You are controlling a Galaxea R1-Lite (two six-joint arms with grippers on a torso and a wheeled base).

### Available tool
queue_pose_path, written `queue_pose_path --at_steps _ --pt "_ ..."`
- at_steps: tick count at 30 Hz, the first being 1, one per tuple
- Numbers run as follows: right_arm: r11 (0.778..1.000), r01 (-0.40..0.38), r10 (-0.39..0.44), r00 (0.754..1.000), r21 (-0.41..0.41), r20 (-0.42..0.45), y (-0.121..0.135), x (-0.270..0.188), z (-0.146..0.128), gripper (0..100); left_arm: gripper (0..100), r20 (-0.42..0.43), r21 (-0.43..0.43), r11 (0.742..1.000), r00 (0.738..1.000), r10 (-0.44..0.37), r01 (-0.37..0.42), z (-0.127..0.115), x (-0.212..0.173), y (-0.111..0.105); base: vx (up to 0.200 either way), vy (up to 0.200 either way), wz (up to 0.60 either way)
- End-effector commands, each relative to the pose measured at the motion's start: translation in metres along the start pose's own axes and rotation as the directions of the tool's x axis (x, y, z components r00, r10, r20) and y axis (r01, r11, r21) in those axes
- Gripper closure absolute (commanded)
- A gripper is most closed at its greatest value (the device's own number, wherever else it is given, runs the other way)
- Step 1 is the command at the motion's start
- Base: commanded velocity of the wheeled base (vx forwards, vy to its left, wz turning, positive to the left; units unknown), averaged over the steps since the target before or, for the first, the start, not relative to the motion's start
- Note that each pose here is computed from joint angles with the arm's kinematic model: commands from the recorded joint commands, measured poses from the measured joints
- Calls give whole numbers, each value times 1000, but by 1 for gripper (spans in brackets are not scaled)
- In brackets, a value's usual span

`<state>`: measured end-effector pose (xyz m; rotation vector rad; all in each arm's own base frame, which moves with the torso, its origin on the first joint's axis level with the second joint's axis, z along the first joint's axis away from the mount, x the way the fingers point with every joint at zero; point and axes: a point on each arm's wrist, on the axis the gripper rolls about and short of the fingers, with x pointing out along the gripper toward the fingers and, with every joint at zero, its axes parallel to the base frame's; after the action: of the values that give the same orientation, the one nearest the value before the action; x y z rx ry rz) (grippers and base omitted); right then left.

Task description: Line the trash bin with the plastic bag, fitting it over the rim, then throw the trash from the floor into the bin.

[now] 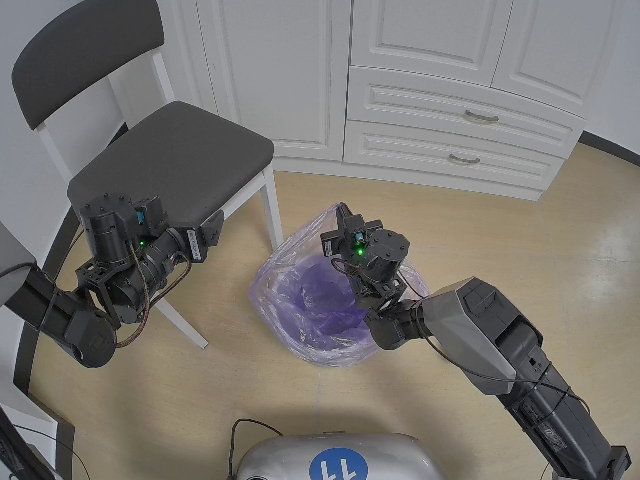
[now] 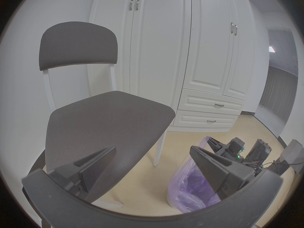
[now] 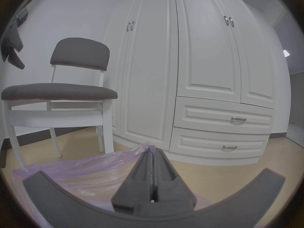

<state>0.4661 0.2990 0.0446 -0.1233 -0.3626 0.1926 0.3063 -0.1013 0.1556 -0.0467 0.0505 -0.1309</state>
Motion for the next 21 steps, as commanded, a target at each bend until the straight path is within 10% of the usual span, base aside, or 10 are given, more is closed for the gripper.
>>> queue_pose_path --at_steps 1,12,13,21 --pt "1000 5 -5 1000 6 24 -3 3 10 100 0 -7 6 1000 1000 -1 1 -2 1 0 0 0 0" --pt "1000 -7 8 999 -24 40 3 1 15 100 0 -11 7 1000 1000 -2 2 -4 1 -1 0 0 0" --pt "999 -3 5 999 -34 46 2 2 18 0 0 -16 9 1000 1000 -2 2 -5 0 -1 0 0 0" --pt "995 -35 36 999 -99 17 0 -5 59 0 0 8 19 999 999 -32 32 -11 -9 -3 0 0 0"
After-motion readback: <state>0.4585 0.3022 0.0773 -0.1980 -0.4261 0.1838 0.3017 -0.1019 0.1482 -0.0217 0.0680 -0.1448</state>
